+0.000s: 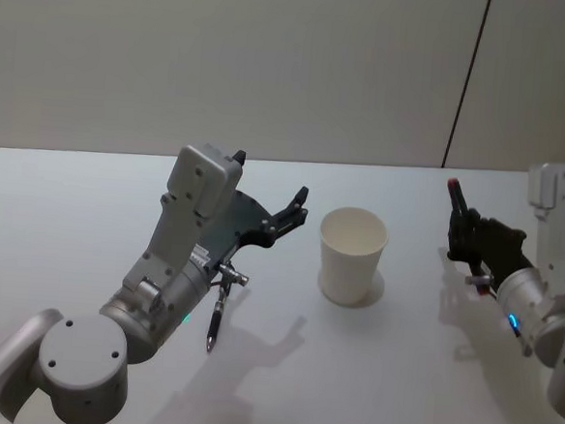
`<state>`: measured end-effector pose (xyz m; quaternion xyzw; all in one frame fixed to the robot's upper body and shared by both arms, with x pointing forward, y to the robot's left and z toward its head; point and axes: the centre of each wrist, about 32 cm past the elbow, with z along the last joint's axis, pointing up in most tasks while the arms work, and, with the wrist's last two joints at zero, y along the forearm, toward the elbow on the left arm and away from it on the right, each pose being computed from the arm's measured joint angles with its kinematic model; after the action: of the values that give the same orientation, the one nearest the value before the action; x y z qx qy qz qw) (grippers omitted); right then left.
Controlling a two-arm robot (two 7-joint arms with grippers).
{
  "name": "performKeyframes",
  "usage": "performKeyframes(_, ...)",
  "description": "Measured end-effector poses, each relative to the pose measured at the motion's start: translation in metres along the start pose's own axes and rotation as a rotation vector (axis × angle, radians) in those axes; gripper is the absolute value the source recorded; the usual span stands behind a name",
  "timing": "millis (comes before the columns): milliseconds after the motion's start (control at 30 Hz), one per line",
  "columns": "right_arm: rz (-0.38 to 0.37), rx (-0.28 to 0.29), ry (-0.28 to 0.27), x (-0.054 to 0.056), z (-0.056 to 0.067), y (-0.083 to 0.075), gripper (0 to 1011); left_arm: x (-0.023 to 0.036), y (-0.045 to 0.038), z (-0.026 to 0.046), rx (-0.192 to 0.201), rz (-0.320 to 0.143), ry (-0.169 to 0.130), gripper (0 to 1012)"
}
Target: Place the pen into the pen holder.
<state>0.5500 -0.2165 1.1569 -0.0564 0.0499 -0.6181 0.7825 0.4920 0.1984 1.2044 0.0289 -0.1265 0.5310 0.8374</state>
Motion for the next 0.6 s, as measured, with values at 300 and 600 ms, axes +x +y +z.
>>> performKeyframes(300,0.064,0.147,-0.017,0.0002,0.0039,-0.0038,180,0.0,0.0,0.0,0.0,0.0,0.0,1000)
performKeyframes(600,0.148,0.289,-0.026,-0.0005,0.0076,-0.0034,180,0.0,0.0,0.0,0.0,0.0,0.0,1000)
